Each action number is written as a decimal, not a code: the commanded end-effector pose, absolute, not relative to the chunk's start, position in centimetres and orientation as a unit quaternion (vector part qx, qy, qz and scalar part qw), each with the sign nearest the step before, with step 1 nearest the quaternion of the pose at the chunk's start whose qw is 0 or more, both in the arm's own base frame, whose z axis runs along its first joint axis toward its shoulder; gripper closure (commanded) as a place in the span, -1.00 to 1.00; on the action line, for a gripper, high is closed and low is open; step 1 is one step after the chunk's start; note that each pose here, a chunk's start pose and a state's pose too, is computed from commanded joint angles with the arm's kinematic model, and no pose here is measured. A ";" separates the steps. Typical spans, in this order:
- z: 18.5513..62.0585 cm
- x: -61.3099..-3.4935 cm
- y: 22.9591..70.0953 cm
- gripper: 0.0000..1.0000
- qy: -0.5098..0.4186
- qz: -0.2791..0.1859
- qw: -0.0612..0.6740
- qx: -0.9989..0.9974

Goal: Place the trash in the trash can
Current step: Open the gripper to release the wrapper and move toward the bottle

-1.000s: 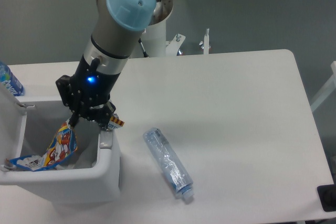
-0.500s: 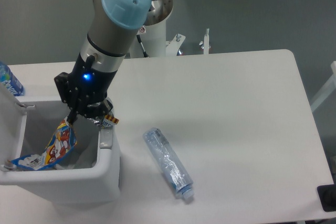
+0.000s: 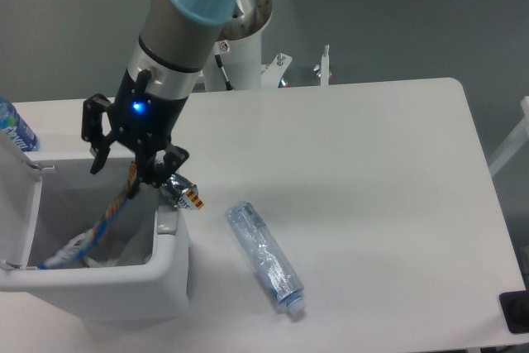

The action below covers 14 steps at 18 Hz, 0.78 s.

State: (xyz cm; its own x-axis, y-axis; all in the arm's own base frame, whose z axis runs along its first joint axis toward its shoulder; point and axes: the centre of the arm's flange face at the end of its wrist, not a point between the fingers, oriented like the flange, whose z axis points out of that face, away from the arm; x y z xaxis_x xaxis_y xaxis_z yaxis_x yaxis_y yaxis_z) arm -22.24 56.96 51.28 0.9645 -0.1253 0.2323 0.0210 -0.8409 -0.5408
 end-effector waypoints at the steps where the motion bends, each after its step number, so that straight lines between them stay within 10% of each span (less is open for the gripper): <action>1: 51.2 -22.4 56.9 -1.00 0.025 -0.131 0.281 -0.950; 14: 57.4 -30.5 53.4 -1.00 -0.195 -0.118 0.335 -0.914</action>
